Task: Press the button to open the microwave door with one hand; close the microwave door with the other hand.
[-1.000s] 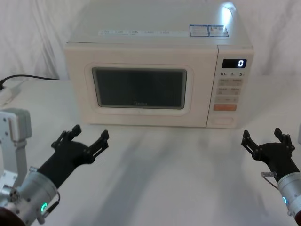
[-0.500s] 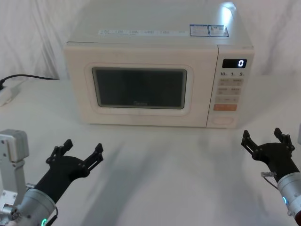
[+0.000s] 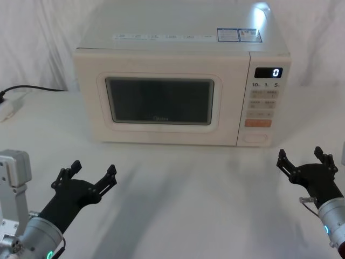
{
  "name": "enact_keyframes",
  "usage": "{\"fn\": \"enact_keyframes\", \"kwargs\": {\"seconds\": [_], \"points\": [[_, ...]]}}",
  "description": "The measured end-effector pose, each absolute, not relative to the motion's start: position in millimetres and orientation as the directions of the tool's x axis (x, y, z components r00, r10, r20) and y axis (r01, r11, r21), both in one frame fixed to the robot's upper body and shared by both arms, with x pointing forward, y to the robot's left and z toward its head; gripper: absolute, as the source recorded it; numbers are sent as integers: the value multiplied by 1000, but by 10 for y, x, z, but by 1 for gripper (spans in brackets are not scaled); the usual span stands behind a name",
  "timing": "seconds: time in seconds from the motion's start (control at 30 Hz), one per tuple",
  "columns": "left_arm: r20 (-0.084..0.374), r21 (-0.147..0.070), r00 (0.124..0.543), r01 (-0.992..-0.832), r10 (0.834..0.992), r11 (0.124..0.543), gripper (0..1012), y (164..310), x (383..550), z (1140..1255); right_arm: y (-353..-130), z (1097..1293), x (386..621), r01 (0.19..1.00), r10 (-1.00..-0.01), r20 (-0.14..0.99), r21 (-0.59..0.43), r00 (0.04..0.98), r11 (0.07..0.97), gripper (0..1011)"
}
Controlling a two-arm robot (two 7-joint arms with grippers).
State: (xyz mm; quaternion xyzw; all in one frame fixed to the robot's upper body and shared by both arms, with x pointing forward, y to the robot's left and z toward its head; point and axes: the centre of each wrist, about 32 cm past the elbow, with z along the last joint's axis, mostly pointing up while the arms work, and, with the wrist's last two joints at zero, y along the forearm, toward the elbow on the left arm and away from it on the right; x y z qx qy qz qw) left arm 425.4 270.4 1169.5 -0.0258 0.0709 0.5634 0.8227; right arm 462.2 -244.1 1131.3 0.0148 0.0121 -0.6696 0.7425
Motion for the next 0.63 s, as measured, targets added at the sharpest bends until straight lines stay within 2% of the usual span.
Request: {"fn": "enact_keyframes", "kwargs": {"seconds": [0.63], "points": [[-145,38,358,-929,922,367,1001,2700,4257,11700,-2441,11313,4622,995,-994,-38,6,103,103,1002]]}}
